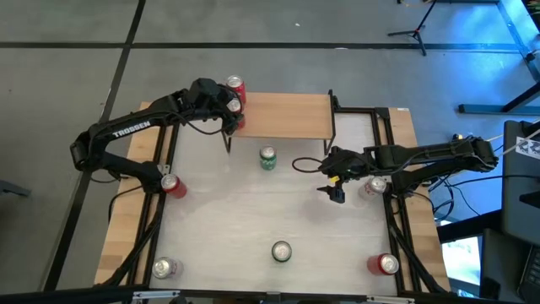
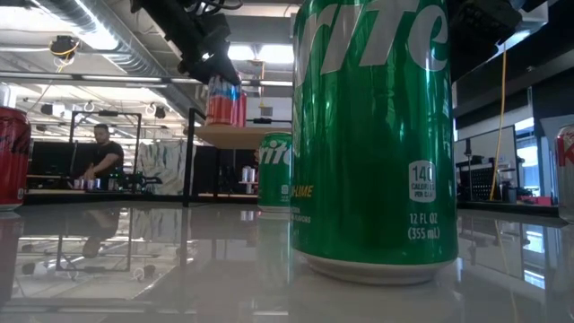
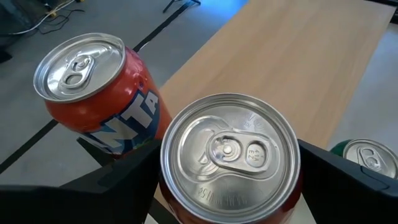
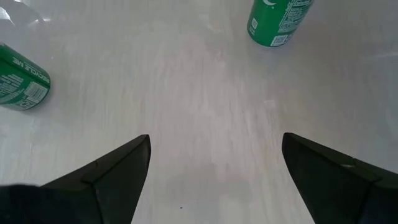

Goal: Place canned beverage on shelf
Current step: Put the red soda can aligned with the other red soda can on the shelf, then put the top green soda can on the shelf

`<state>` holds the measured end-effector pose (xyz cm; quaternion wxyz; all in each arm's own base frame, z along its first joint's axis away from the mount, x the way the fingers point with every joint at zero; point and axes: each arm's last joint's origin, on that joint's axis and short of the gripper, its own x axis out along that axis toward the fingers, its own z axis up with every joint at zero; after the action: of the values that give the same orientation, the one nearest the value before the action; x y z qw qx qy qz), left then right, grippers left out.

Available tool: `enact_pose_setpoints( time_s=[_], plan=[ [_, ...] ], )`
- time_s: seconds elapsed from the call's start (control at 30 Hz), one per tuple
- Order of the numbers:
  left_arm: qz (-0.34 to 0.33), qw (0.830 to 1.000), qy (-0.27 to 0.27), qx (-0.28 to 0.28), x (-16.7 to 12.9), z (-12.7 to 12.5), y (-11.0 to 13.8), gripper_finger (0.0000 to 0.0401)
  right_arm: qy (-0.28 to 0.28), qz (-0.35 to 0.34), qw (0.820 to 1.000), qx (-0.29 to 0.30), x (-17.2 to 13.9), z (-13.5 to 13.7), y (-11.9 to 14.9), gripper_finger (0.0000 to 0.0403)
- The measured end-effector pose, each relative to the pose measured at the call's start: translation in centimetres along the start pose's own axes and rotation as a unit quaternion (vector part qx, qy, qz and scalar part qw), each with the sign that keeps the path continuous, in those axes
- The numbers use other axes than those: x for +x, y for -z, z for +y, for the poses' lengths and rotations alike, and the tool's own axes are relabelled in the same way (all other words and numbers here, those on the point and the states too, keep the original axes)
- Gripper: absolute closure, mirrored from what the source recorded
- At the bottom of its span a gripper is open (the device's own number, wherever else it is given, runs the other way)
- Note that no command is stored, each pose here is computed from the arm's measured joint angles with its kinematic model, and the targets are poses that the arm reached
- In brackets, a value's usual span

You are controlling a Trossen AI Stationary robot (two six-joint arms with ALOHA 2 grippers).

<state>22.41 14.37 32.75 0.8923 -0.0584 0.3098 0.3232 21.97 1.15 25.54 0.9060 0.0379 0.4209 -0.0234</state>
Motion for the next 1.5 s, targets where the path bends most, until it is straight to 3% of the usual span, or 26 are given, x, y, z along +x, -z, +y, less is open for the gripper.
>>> enact_pose_setpoints(
  time_s=[0.57,0.97,1.23,1.5],
  plan=[
    [-0.007,1.0,-0.014,0.011,0.0,0.1,-0.2,0.0025,-0.003,-0.003,1.0,0.0,0.0,0.0,-0.1,0.0043],
    [-0.047,0.999,0.0,0.006,-1.5,0.2,-2.3,0.0024,-0.003,-0.003,1.0,0.0,0.0,0.0,-0.1,0.0043],
    [-0.066,0.992,0.094,0.053,-3.2,-1.7,-3.2,0.0024,-0.003,-0.003,1.0,0.0,0.0,0.0,-0.1,0.0043],
    [-0.11,0.986,0.101,0.076,-6.6,-3.7,-3.3,0.0024,-0.003,-0.003,1.0,0.0,0.0,0.0,-0.1,0.0043]
  ],
)
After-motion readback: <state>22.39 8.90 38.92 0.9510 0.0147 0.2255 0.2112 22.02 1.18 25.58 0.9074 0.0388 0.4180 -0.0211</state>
